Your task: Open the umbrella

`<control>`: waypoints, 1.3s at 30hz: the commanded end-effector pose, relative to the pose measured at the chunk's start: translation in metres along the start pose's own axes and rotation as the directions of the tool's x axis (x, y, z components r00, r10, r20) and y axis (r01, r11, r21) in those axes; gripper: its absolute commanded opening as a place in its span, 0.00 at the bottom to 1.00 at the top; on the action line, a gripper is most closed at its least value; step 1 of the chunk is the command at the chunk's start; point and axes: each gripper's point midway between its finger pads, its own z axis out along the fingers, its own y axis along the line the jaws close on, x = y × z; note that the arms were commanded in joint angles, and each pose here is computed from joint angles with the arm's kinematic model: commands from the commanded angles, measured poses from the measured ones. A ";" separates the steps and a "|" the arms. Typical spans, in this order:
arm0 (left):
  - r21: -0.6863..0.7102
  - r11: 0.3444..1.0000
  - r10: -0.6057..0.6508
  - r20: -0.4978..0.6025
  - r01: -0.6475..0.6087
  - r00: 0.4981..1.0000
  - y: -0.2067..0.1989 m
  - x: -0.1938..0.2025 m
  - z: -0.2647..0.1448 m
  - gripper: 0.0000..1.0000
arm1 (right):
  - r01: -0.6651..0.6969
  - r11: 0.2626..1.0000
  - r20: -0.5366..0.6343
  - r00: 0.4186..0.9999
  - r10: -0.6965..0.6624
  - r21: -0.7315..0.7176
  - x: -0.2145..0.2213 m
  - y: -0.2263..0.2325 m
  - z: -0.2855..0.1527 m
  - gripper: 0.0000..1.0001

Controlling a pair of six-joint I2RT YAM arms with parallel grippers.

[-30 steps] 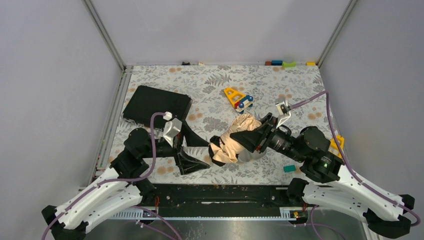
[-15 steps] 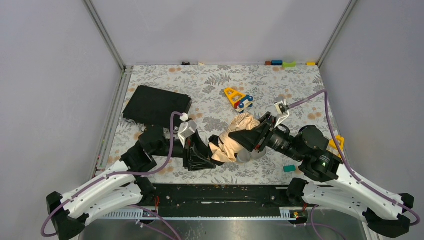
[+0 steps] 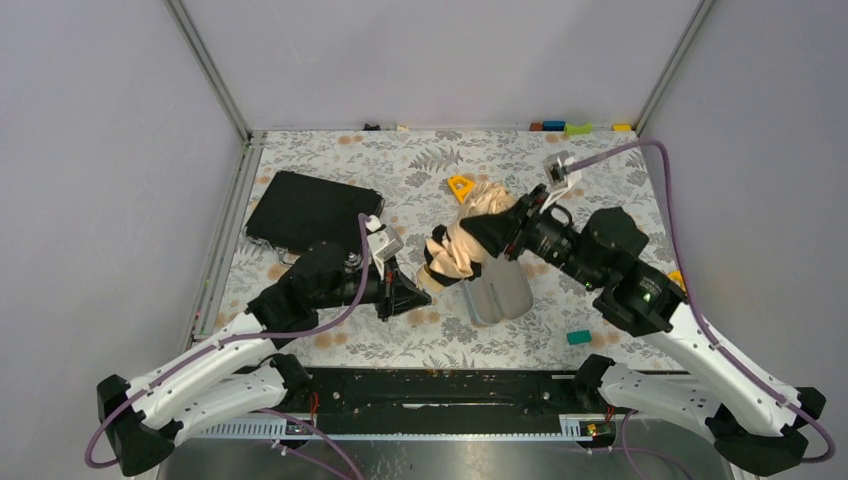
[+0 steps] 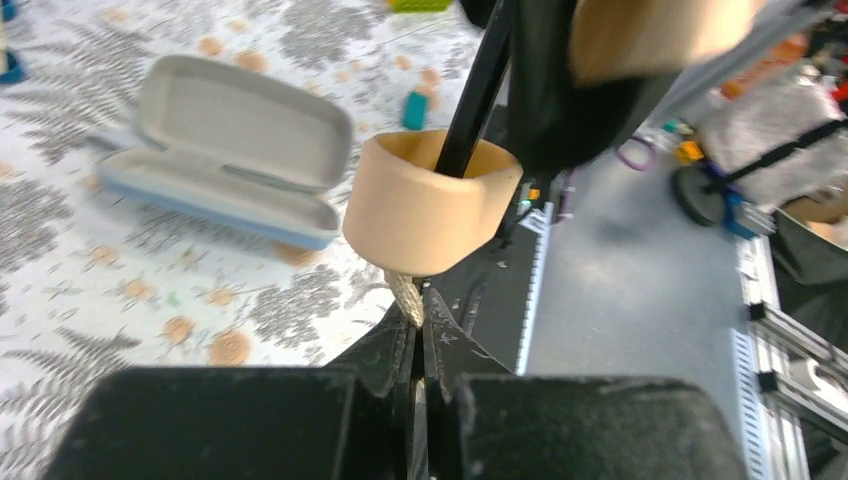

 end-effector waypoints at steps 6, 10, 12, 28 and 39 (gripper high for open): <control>-0.431 0.901 -0.135 -0.203 0.035 0.970 0.080 0.043 -0.017 0.00 | 0.088 0.993 0.333 0.937 -0.108 0.073 -0.153 0.013 -0.016 0.00; -0.489 0.872 -0.077 -0.163 -0.013 0.984 0.086 0.025 -0.029 0.08 | 0.086 0.990 0.340 0.933 -0.121 0.115 -0.155 0.006 -0.019 0.00; -0.427 0.901 0.012 -0.137 -0.070 0.991 0.072 0.007 -0.030 0.54 | 0.069 0.990 0.310 0.945 -0.106 0.126 -0.142 -0.003 -0.013 0.00; -0.377 0.887 0.354 0.188 -0.266 0.916 0.031 -0.109 -0.035 0.99 | -0.022 0.990 0.157 0.988 0.000 0.137 -0.073 -0.038 0.021 0.00; -0.336 0.874 0.389 0.050 -0.352 0.920 0.067 -0.073 0.025 0.78 | -0.038 0.994 0.149 0.989 0.023 0.099 -0.077 -0.027 0.023 0.00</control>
